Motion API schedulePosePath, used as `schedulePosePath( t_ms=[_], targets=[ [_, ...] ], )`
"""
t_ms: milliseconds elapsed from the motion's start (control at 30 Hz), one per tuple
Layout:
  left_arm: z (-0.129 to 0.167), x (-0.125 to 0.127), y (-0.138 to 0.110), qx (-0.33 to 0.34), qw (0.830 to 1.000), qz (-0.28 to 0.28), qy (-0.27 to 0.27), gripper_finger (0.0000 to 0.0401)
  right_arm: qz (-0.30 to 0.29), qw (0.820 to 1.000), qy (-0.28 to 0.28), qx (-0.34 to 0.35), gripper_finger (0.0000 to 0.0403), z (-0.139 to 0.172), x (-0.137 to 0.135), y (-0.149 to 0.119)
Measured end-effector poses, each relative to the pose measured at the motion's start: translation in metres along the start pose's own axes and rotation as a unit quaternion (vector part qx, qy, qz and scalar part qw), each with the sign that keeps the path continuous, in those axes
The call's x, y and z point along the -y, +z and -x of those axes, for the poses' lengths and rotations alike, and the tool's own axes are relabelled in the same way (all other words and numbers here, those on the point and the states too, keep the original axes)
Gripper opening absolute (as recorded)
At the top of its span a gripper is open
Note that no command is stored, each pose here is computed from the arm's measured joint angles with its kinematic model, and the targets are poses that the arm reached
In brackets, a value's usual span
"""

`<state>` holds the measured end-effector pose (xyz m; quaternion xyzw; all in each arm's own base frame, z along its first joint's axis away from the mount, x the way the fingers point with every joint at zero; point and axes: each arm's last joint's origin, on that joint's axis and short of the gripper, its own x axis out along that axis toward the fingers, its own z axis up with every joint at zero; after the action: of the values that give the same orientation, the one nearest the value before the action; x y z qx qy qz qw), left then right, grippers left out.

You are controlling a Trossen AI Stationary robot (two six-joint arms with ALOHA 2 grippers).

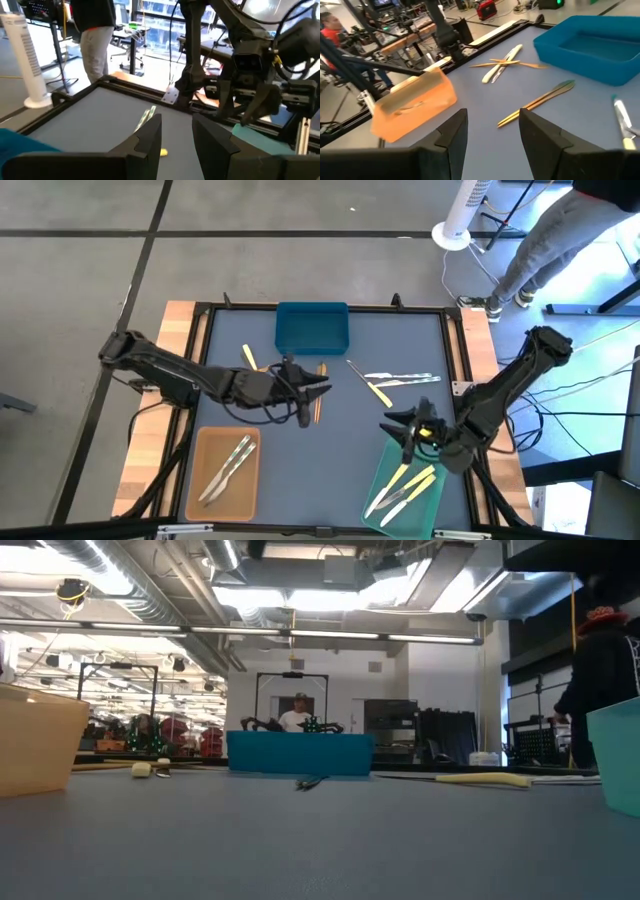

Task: Sort silverware by color (type)
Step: Put the gold knife into the blue bin

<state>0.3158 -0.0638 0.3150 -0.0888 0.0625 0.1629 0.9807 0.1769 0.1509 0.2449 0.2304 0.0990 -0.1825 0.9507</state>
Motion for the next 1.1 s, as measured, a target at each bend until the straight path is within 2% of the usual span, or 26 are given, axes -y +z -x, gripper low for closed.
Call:
schedulePosePath(
  t_ms=[467, 700, 867, 1100],
  targets=[
    [0.049, -0.031, 0.028, -0.045, 0.999, -0.014, 0.027, 0.0103, 0.04, 0.999, -0.033, -0.012, 0.0163, -0.028, 0.019, 0.024],
    [0.072, -0.062, 0.027, -0.116, 0.99, 0.003, 0.085, 0.0103, 0.04, 0.998, -0.029, -0.042, 0.0163, -0.04, 0.026, 0.03],
    [0.091, -0.092, 0.017, -0.199, 0.966, 0.037, 0.162, 0.0103, 0.035, 0.998, -0.031, -0.05, 0.0163, -0.045, 0.03, 0.032],
    [0.117, -0.126, 0.001, -0.316, 0.904, 0.046, 0.285, 0.0103, 0.045, 0.997, -0.035, -0.053, 0.0163, -0.047, 0.032, 0.033]
  ],
)
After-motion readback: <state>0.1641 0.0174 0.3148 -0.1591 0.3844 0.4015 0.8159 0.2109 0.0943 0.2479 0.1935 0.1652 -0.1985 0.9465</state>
